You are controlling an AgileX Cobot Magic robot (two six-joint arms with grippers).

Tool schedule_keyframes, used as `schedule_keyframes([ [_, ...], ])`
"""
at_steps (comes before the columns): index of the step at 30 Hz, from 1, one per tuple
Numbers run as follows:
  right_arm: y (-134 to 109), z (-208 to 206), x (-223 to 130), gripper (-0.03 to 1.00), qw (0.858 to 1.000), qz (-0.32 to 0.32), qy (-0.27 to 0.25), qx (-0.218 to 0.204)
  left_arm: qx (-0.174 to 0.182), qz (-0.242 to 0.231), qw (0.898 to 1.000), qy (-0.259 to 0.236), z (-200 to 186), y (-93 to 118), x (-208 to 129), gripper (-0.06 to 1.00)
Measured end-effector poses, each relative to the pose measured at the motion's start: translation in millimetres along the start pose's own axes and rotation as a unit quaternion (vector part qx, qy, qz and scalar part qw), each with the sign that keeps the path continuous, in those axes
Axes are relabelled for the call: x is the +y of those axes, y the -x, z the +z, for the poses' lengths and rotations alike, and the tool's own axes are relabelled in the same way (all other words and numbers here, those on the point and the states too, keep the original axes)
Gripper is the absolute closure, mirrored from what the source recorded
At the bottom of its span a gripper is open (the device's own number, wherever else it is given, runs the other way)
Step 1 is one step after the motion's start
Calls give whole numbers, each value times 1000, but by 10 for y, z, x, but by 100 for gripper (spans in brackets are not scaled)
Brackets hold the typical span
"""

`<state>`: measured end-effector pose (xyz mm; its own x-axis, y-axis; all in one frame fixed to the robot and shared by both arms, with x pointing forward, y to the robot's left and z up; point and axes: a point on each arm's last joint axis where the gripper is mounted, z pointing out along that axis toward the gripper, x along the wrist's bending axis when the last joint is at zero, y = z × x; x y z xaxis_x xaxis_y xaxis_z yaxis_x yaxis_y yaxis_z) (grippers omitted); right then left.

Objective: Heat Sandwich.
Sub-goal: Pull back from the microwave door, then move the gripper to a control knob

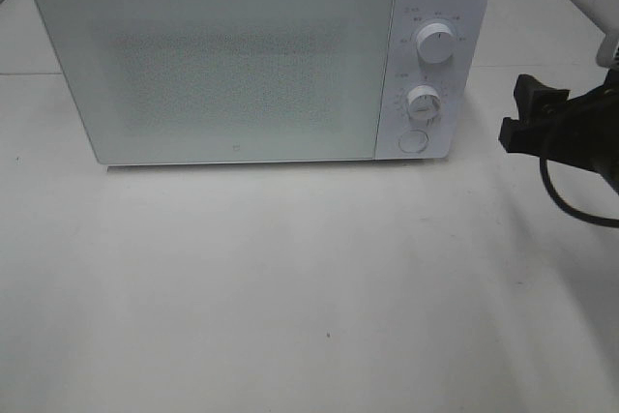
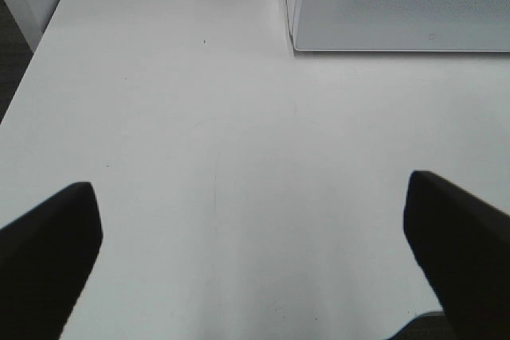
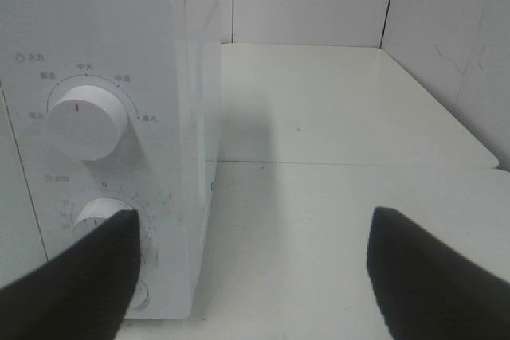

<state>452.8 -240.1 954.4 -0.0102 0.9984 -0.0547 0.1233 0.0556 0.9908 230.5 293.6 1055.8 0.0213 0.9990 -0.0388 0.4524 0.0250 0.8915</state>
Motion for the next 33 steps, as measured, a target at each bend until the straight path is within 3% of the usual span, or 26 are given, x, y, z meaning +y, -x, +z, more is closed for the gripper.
schedule_keyframes([
  [11, -280, 4, -262, 21, 999, -13, -45, 13, 0, 0, 1000, 0, 0, 0, 0, -3],
  [21, -522, 103, -312, 21, 998, -12, -53, 26, 0, 0, 1000, 0, 0, 0, 0, -3],
  [33, -624, 221, -399, 21, 998, -17, -63, 25, 0, 0, 1000, 0, 0, 0, 0, -3],
])
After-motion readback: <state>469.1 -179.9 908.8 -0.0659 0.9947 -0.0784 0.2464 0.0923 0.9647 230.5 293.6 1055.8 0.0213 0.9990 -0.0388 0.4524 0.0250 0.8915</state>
